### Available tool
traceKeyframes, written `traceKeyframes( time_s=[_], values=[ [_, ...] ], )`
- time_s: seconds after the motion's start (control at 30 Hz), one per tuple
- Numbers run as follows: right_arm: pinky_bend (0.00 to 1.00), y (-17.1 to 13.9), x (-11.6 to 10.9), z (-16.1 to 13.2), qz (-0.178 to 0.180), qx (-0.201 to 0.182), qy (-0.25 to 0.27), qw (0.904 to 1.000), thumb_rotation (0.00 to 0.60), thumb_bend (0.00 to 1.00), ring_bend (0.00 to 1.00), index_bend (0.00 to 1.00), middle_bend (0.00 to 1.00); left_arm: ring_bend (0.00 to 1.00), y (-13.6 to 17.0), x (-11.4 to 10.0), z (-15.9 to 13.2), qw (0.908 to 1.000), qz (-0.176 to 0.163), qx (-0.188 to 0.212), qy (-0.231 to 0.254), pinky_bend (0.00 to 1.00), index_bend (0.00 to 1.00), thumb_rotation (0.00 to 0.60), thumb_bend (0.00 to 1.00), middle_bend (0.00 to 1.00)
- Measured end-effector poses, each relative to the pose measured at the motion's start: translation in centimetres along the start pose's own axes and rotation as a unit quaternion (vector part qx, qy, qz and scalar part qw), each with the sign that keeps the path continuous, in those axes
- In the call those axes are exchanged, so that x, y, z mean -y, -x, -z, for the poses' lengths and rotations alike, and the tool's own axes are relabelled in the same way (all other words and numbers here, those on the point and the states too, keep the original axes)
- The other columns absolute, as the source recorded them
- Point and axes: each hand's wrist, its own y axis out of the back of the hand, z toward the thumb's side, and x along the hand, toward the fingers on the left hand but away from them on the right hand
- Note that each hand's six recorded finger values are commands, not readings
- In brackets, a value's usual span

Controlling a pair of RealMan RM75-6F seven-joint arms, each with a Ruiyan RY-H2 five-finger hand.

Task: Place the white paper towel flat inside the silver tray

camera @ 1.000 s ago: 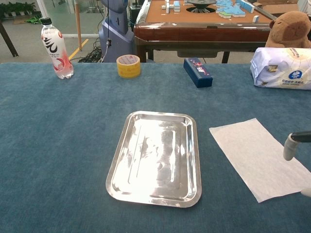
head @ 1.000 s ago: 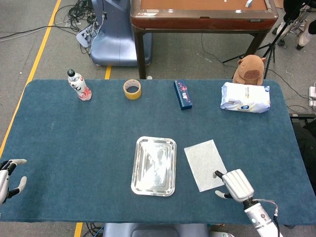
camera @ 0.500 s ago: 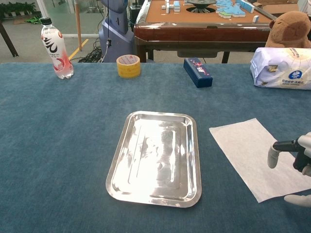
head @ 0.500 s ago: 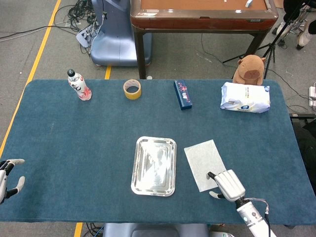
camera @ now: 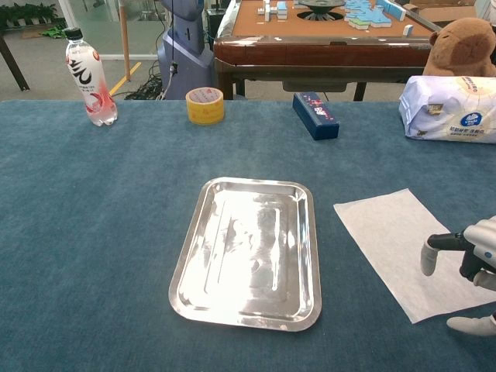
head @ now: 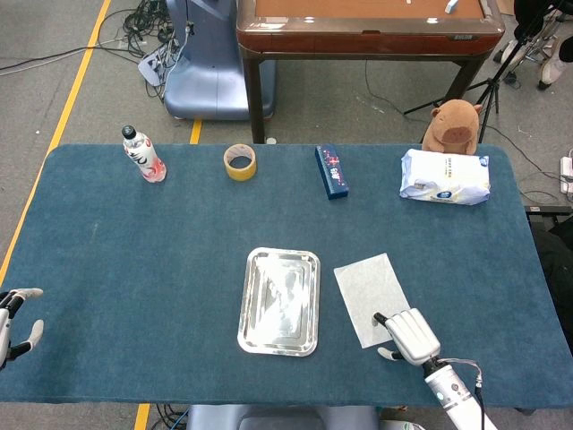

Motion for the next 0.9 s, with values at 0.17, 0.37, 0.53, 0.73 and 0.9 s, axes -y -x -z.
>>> traceKeyframes(
  time_s=[0.17, 0.37, 0.53, 0.73, 0.9],
  values=[
    [1.00, 0.3, 0.3, 0.0, -0.001, 0.001, 0.000, 1.0000, 0.600, 0.07, 1.00, 0.45, 1.00, 0.23, 0.0, 0.0, 0.0, 1.0000, -0.001, -0.001, 0.000, 0.40, 0.29, 0.600, 0.38, 0.31],
    [1.00, 0.7, 0.7, -0.1, -0.002, 0.001, 0.002, 1.0000, 0.600, 0.10, 1.00, 0.45, 1.00, 0.23, 0.1, -0.2, 0.1, 1.0000, -0.003, -0.002, 0.001, 0.40, 0.29, 0.600, 0.38, 0.31],
    [1.00, 0.9, 0.7, -0.2, 0.002, 0.000, 0.005, 1.0000, 0.600, 0.12, 1.00, 0.45, 1.00, 0.23, 0.1, -0.2, 0.2, 1.0000, -0.003, -0.003, 0.002, 0.40, 0.29, 0.600, 0.38, 0.31],
    [1.00, 1.1, 0.8, -0.1, 0.006, 0.004, 0.008, 0.9999, 0.600, 0.18, 1.00, 0.45, 1.00, 0.23, 0.1, -0.2, 0.2, 1.0000, -0.004, -0.003, 0.001, 0.40, 0.29, 0.600, 0.38, 0.31],
    [1.00, 1.3, 0.8, -0.2, 0.008, 0.004, 0.015, 0.9998, 0.600, 0.26, 1.00, 0.45, 1.00, 0.23, 0.1, -0.2, 0.2, 1.0000, -0.002, -0.003, 0.001, 0.40, 0.29, 0.600, 0.38, 0.31]
  ],
)
